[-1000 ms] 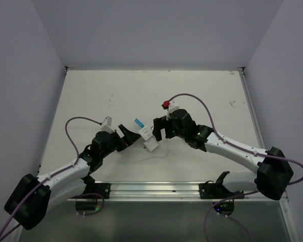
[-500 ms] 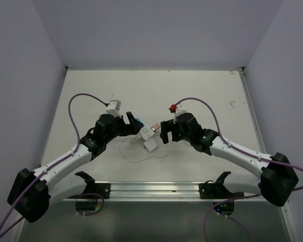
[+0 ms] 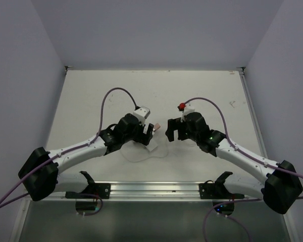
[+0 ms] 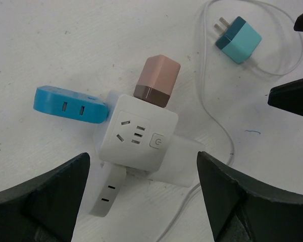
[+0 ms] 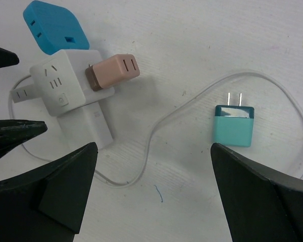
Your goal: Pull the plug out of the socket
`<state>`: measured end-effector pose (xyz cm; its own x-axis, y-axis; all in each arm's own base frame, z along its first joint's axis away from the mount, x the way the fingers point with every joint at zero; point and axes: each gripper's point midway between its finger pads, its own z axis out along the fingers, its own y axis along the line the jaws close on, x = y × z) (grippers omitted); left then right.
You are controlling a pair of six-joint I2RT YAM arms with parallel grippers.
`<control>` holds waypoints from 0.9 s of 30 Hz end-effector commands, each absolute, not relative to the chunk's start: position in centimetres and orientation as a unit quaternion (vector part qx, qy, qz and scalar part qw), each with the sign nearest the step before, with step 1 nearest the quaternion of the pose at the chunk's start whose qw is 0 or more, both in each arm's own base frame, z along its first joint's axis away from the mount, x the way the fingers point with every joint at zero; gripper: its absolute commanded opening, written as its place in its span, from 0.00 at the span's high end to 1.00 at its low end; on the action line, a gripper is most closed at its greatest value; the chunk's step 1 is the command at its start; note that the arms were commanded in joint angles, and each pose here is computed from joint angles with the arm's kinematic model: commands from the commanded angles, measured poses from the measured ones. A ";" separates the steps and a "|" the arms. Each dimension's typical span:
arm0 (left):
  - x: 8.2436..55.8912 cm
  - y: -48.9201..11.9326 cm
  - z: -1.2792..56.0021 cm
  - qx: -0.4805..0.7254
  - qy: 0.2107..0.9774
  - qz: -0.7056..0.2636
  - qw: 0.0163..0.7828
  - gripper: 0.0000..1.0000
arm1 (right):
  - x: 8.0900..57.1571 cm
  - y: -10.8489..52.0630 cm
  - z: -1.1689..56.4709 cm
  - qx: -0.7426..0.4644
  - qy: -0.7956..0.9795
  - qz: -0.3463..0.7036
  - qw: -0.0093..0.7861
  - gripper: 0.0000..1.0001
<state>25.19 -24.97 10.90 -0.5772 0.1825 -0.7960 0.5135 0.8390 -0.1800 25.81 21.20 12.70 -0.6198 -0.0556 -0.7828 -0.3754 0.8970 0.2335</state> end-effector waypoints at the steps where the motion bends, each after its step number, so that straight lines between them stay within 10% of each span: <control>1: 27.0 -24.9 12.7 0.232 0.854 -0.138 0.444 0.11 | 25.6 21.4 13.3 -0.117 0.873 0.212 0.423 0.02; 27: 26.9 -26.3 9.3 0.320 0.863 -0.043 0.389 0.28 | 25.8 20.5 12.8 -0.101 0.875 0.222 0.419 0.02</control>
